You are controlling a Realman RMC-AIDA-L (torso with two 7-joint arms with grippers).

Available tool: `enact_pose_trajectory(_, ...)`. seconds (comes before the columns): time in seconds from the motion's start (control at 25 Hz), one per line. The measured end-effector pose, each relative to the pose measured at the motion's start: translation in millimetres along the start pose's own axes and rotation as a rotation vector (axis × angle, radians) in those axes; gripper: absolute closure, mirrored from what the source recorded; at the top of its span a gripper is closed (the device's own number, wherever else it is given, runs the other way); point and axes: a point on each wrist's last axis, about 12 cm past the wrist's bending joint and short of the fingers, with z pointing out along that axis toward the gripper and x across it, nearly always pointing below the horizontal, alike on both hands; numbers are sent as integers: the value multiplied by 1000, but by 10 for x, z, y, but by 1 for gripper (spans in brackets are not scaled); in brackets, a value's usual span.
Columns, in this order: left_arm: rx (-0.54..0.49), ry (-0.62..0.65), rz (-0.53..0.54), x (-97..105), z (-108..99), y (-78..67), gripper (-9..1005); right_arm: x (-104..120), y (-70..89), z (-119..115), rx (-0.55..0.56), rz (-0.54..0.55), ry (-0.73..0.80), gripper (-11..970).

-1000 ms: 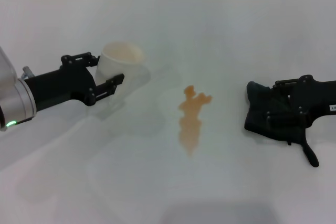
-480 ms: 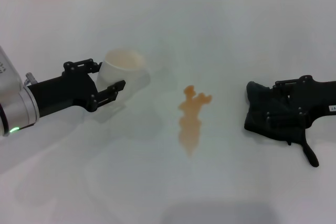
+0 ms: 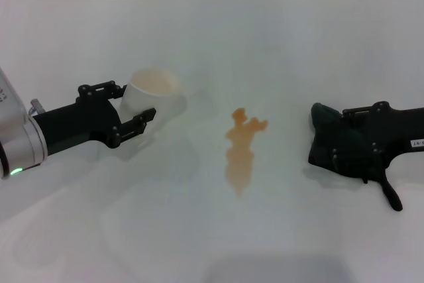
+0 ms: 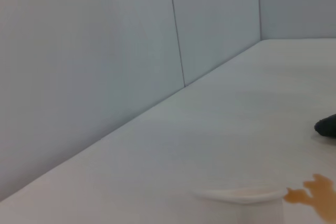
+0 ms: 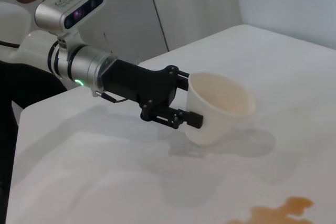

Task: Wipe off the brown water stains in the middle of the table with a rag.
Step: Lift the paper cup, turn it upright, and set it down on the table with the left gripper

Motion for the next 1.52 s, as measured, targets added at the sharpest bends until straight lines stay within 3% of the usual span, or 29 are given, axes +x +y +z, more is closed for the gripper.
enact_pose_trajectory(1.04,7,8,-44,94,-104,-71,422,21,41,57,-21,-2,18,327)
enact_pose_trajectory(1.52,-32,15,-70,209,-343,-143,138,13,49,67,-24,-5,22,330)
